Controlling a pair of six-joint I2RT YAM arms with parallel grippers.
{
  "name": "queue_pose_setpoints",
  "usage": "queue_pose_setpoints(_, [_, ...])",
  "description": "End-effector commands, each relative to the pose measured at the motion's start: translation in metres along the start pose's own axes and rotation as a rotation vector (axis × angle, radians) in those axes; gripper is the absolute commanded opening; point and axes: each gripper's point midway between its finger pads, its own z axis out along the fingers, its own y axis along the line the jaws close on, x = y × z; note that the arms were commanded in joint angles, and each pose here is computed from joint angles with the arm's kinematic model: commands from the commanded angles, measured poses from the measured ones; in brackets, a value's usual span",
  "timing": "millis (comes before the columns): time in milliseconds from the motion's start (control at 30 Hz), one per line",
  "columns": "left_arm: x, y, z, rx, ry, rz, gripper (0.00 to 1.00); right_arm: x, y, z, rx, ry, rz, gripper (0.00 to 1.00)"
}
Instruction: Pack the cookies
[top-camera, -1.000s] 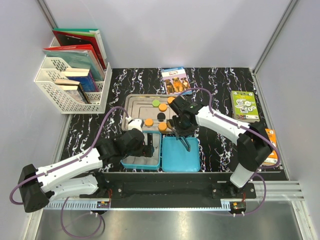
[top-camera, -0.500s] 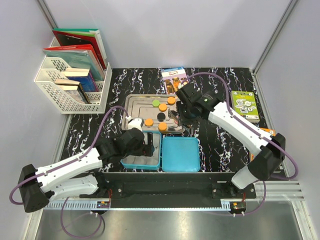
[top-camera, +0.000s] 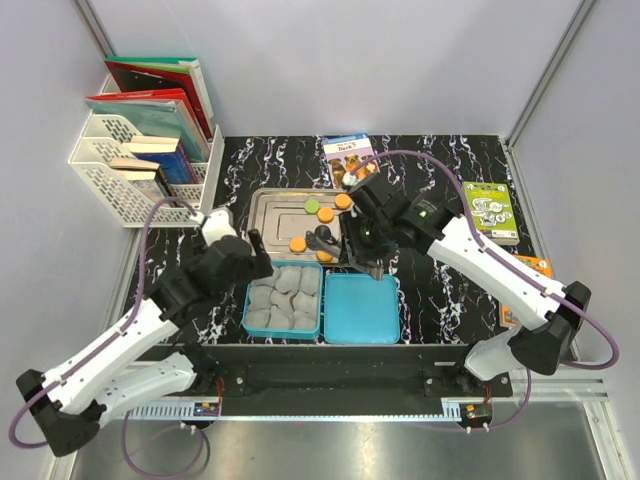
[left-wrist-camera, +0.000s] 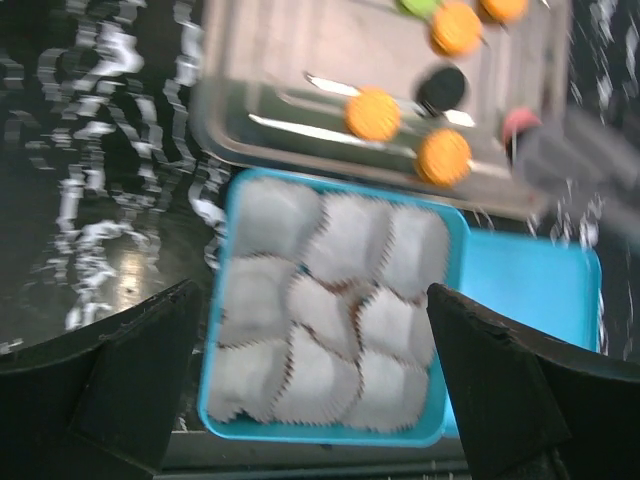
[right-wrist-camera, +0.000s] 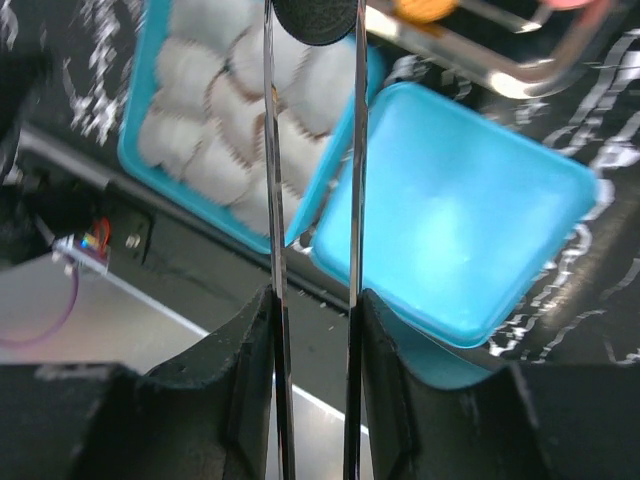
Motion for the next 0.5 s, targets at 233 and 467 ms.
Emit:
queue_pose_setpoints(233, [-0.026,0.026,-0.005,-0.062,-0.066,-0.058,0.99,0.027,0.06,0.013,-0.133,0.015,-0.089,0.0])
queue_pose_setpoints(467, [-0.011,0.026,0.002,-0.063,-0.017,-0.045,0.99,0.045,0.059,0.048,-0.122,0.083,-0.096,0.0])
